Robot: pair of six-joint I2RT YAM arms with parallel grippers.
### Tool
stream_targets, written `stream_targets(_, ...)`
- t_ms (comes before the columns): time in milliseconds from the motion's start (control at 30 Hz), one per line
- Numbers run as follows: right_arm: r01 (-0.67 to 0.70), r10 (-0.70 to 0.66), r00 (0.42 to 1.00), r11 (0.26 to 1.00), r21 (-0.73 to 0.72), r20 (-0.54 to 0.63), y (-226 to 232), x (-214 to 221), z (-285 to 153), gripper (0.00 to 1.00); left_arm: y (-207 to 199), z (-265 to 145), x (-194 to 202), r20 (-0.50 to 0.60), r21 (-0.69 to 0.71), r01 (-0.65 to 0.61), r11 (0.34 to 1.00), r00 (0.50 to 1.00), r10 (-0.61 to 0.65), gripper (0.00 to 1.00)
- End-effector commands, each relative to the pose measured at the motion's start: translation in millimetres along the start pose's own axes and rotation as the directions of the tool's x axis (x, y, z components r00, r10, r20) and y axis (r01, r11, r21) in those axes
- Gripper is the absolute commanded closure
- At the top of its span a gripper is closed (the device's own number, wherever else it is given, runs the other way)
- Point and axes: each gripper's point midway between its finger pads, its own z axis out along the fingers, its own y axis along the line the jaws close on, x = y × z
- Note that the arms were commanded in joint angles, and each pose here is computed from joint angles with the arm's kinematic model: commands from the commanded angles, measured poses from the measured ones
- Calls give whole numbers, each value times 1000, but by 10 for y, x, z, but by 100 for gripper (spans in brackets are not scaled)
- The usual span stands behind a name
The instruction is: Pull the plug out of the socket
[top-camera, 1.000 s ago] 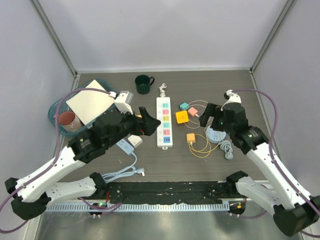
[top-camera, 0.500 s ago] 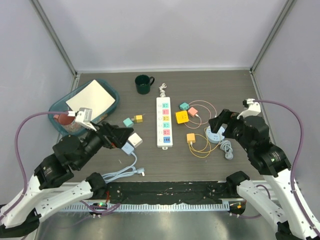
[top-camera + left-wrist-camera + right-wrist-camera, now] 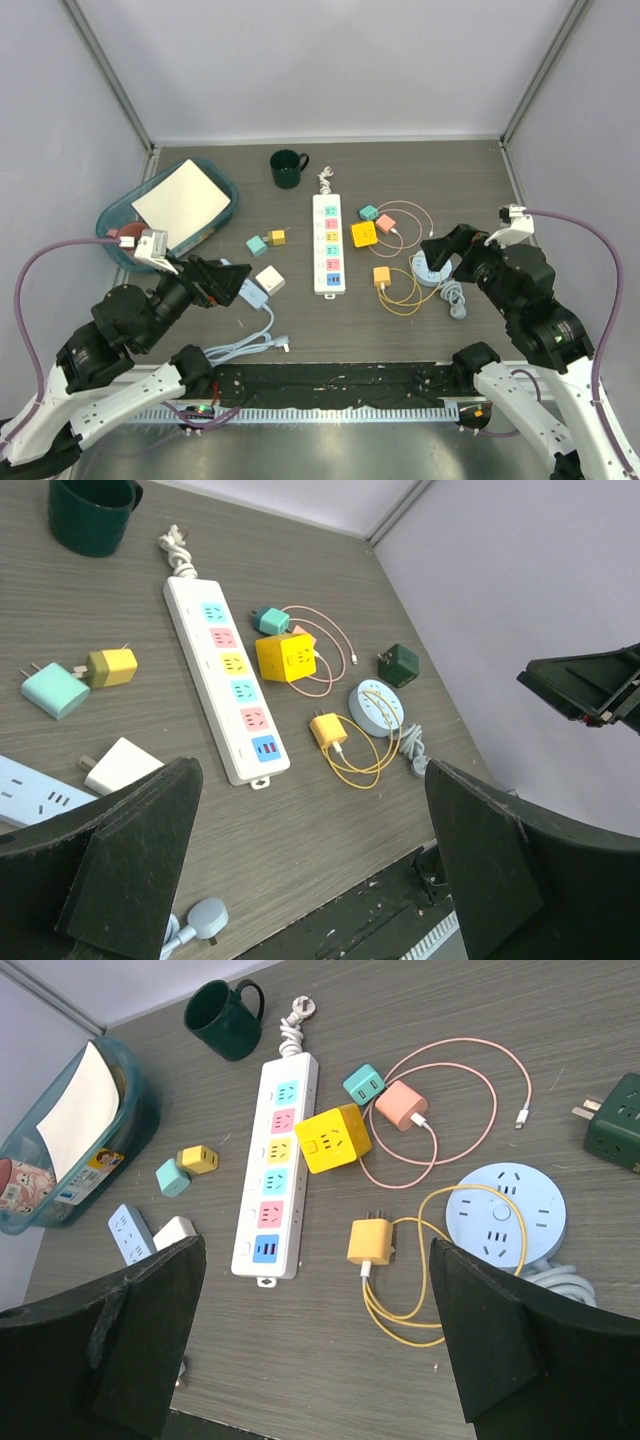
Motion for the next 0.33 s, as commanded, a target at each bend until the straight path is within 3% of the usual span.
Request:
stream_targets(0,-32,35,998,998,-48,49,122,-146,-56,1,14,-30,-74,25,-5,-14,1000,1000,14,0)
stream_targets(300,-30,33,998,998,-54,55,144,-188,-86,2,-34,-17,-56,10,8,2,1000,1000,-2,0)
